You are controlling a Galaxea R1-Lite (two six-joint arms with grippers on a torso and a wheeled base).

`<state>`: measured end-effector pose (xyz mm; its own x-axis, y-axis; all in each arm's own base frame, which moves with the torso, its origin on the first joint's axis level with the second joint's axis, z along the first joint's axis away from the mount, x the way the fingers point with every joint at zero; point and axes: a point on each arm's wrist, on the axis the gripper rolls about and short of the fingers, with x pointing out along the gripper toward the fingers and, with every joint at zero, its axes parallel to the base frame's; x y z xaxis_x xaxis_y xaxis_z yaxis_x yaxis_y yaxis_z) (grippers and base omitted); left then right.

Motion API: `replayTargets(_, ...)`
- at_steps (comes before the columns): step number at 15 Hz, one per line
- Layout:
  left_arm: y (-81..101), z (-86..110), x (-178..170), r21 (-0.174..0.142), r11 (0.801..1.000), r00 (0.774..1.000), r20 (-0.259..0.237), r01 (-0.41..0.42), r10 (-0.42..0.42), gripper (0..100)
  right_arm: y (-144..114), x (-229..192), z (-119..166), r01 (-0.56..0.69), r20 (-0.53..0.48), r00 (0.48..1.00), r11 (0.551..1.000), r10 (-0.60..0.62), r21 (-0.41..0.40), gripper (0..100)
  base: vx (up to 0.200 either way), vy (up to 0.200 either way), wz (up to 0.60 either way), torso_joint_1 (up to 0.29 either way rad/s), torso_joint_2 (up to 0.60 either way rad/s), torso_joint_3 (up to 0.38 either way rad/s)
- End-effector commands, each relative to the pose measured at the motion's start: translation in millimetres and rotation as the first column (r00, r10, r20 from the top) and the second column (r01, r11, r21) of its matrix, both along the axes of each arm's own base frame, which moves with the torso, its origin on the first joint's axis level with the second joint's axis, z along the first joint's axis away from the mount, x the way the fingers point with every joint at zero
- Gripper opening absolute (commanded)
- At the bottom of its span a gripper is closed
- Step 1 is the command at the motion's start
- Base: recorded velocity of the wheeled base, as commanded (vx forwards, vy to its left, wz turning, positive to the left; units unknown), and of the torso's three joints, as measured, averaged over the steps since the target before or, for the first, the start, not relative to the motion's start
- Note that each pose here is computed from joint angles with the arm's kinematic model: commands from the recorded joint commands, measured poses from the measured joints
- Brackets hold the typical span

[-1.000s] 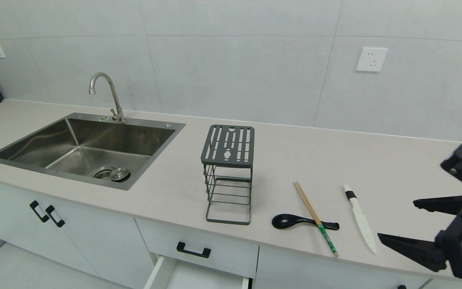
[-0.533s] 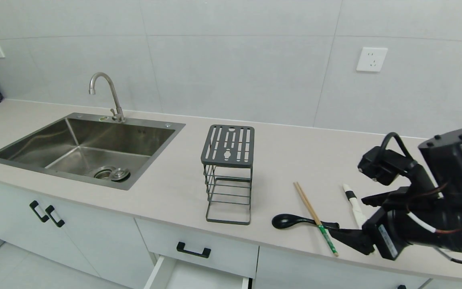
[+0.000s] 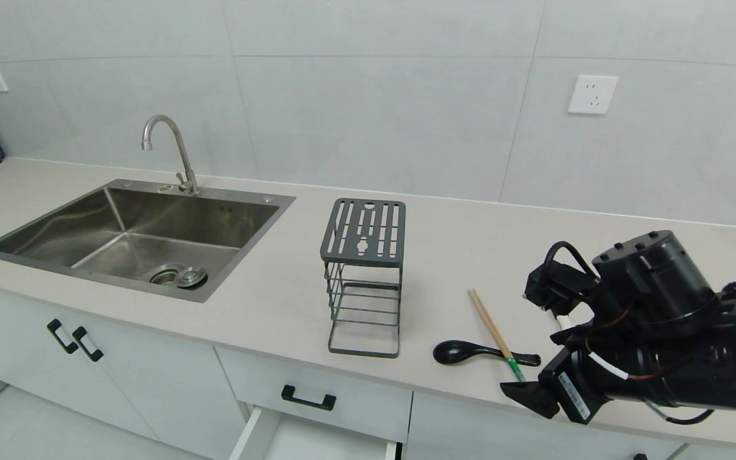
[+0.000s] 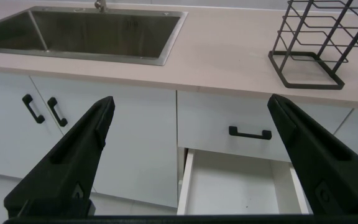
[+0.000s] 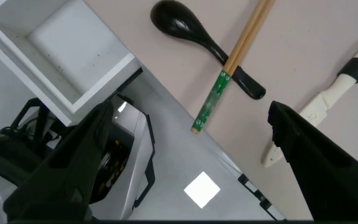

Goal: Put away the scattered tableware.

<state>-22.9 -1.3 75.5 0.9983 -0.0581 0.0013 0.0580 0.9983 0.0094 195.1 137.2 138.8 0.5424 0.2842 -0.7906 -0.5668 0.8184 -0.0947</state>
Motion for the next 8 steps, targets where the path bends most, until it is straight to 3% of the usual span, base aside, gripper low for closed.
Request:
replayTargets(1, 0.0, 0.0, 0, 0.0, 1.0, 1.0, -0.001, 0.002, -0.002, 100, -8, 0, -12, 0.026, -0.04, 0.999, 0.999, -0.027, -0.027, 100, 0.0, 0.0, 0.0, 0.0, 0.0, 0.0)
replayTargets(4, 0.0, 0.0, 0, 0.0, 1.0, 1.0, -0.001, 0.0, 0.0, 100, -24, -4, -33, 0.125, -0.133, 0.982, 0.991, -0.131, -0.052, 100, 0.0, 0.0, 0.0, 0.0, 0.0, 0.0)
replayTargets(8, 0.0, 0.0, 0, 0.0, 1.0, 1.0, -0.001, 0.002, -0.002, 100, -15, 10, -43, 0.134, -0.146, 0.979, 0.99, -0.14, -0.052, 100, 0.0, 0.0, 0.0, 0.0, 0.0, 0.0)
